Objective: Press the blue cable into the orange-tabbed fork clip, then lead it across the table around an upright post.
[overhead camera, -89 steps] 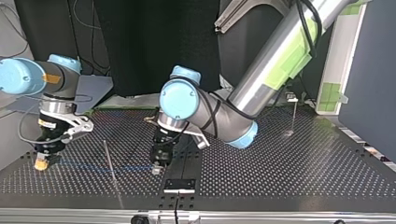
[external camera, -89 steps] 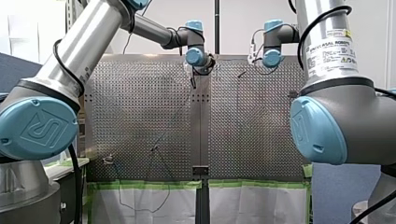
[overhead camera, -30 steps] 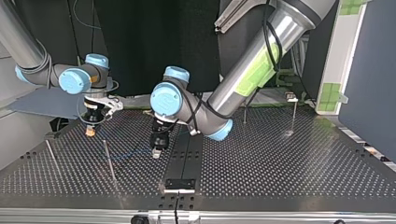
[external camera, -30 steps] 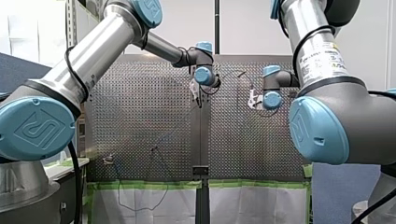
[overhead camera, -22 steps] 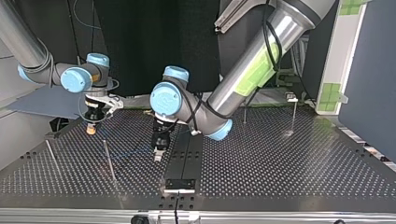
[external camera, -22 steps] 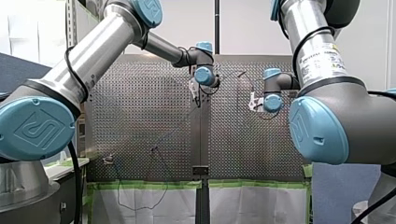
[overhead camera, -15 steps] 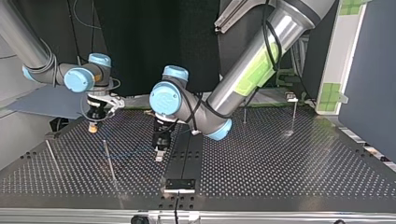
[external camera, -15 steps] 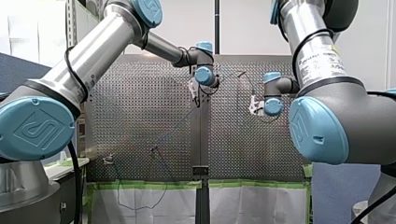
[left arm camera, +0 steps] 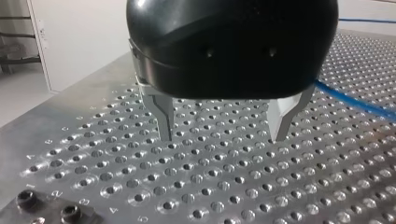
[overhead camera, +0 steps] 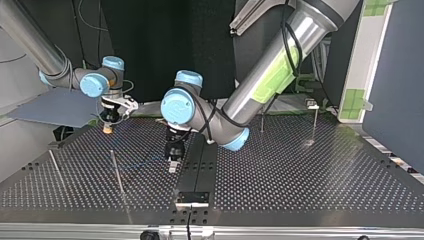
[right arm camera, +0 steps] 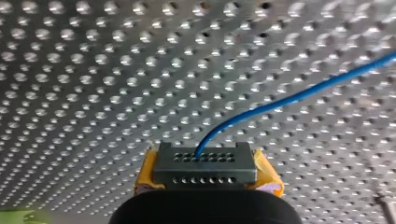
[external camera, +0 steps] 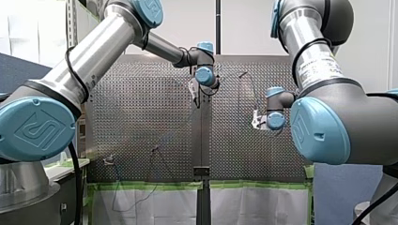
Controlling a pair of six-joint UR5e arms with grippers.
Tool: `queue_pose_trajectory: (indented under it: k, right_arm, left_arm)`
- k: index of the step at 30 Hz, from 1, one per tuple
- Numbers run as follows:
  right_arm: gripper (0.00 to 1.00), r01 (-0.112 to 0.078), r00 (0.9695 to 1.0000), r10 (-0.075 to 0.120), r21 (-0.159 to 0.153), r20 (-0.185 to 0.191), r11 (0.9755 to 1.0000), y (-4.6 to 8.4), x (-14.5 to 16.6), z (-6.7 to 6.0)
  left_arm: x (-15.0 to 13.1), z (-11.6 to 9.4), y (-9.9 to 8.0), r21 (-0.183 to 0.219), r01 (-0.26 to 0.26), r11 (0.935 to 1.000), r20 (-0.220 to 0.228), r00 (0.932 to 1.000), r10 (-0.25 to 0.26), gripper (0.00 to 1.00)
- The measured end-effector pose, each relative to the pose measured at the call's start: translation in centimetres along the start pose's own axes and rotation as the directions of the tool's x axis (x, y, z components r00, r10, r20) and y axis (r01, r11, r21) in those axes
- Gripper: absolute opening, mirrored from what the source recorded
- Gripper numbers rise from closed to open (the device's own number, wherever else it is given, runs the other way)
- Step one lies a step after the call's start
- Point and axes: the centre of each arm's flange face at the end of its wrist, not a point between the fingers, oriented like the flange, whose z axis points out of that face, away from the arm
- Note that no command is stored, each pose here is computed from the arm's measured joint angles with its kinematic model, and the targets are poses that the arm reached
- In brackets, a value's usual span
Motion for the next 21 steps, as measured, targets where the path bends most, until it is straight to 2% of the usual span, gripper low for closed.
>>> queue_pose_trajectory:
  k: [6, 14, 21]
  right_arm:
    - [0.0, 0.003, 0.9999, -0.003, -0.003, 0.016, 1.0, 0.2, -2.0, 0.3]
    - [0.0, 0.003, 0.9998, -0.003, -0.006, 0.017, 1.0, 0.4, -2.9, 0.5]
    - [0.0, 0.006, 0.999, -0.005, -0.018, 0.045, 0.9998, 1.0, -6.0, 1.0]
  left_arm:
    - [0.0, 0.0, 0.2, -0.014, 0.0, 0.9999, 0.002, 1.0, 0.0, 0.99]
    - [-0.1, 0.1, 0.5, -0.029, 0.002, 0.9996, 0.0, 1.0, -0.002, 0.99]
    - [0.2, 0.4, 1.2, -0.048, 0.013, 0.9988, -0.005, 0.9999, -0.013, 0.99]
